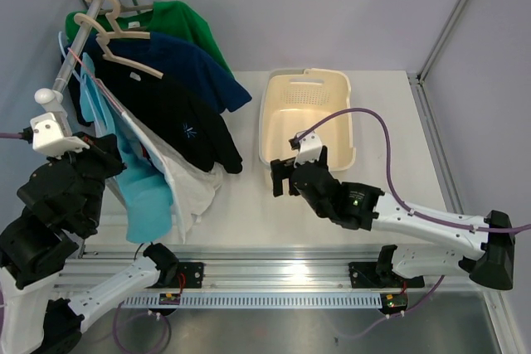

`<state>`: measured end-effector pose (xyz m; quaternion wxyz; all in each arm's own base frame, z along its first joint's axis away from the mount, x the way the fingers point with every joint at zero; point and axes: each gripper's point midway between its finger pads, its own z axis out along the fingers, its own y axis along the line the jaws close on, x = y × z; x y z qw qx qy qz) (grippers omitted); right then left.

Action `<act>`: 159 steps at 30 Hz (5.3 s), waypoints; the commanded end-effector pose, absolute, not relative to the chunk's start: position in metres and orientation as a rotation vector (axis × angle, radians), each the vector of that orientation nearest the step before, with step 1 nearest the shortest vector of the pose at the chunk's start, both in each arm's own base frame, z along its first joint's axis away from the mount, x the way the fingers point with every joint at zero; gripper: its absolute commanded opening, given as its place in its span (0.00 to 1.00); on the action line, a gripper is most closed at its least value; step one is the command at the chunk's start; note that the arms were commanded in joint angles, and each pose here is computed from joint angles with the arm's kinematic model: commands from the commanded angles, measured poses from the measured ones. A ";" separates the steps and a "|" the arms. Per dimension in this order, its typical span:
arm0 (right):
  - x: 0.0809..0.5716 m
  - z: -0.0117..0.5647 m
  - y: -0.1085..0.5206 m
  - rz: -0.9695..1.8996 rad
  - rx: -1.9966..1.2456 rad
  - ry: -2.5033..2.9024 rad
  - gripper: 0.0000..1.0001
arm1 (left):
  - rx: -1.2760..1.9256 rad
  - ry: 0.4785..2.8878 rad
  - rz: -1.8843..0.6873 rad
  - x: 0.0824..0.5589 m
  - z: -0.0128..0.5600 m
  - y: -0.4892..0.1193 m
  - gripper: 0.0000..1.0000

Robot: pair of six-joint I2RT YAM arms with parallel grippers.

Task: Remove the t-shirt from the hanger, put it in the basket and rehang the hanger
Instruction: Pick up the hanger from the clothesline, then remove the T-shirt from the hanger.

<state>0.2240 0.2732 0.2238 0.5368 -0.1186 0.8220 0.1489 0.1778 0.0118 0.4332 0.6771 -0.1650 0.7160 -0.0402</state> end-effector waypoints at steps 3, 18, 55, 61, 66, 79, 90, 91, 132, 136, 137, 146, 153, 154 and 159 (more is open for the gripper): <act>0.219 0.272 0.291 0.477 -0.343 1.889 1.00 | -0.347 1.558 -0.281 0.162 0.458 0.001 0.00; 0.221 0.517 0.385 1.001 -0.259 1.444 0.87 | -0.280 1.664 -0.363 0.162 0.404 -0.024 0.00; 0.190 0.499 0.599 1.221 -0.888 1.014 0.61 | -0.175 1.619 -0.493 0.132 0.380 -0.026 0.00; 0.203 0.495 0.605 1.186 -0.827 1.036 0.61 | -0.166 1.623 -0.507 0.135 0.374 -0.031 0.00; 0.204 0.489 0.612 1.203 -0.820 1.039 0.58 | -0.149 1.628 -0.523 0.136 0.371 -0.037 0.00; 0.207 0.482 0.612 1.213 -0.783 1.038 0.00 | -0.114 1.602 -0.593 0.128 0.377 -0.044 0.00; 0.181 0.489 0.574 1.172 -0.940 1.038 0.00 | 0.096 1.482 -0.784 0.082 0.414 -0.057 0.99; 0.179 0.487 0.569 1.168 -0.954 1.047 0.00 | 0.115 1.465 -0.806 0.076 0.420 -0.058 0.99; 0.030 0.493 0.220 1.057 -1.282 1.142 0.00 | 1.051 1.356 -1.171 0.084 0.400 -0.224 0.99; 0.023 0.501 0.215 1.087 -1.280 1.108 0.00 | 1.054 1.349 -1.173 0.081 0.402 -0.223 0.99; 0.022 0.502 0.214 1.092 -1.279 1.103 0.00 | 1.054 1.340 -1.167 0.080 0.402 -0.221 0.99; 0.017 0.531 0.199 1.109 -1.209 1.034 0.00 | 1.160 1.228 -1.205 0.047 0.391 -0.209 0.91; 0.007 0.536 0.196 1.152 -1.224 0.991 0.00 | 1.130 1.262 -1.204 0.055 0.394 -0.212 0.41; 0.007 0.537 0.196 1.153 -1.221 0.989 0.00 | 1.127 1.274 -1.208 0.057 0.394 -0.214 0.38; 0.007 0.536 0.195 1.153 -1.216 0.988 0.00 | 1.061 1.331 -1.161 0.074 0.392 -0.216 0.20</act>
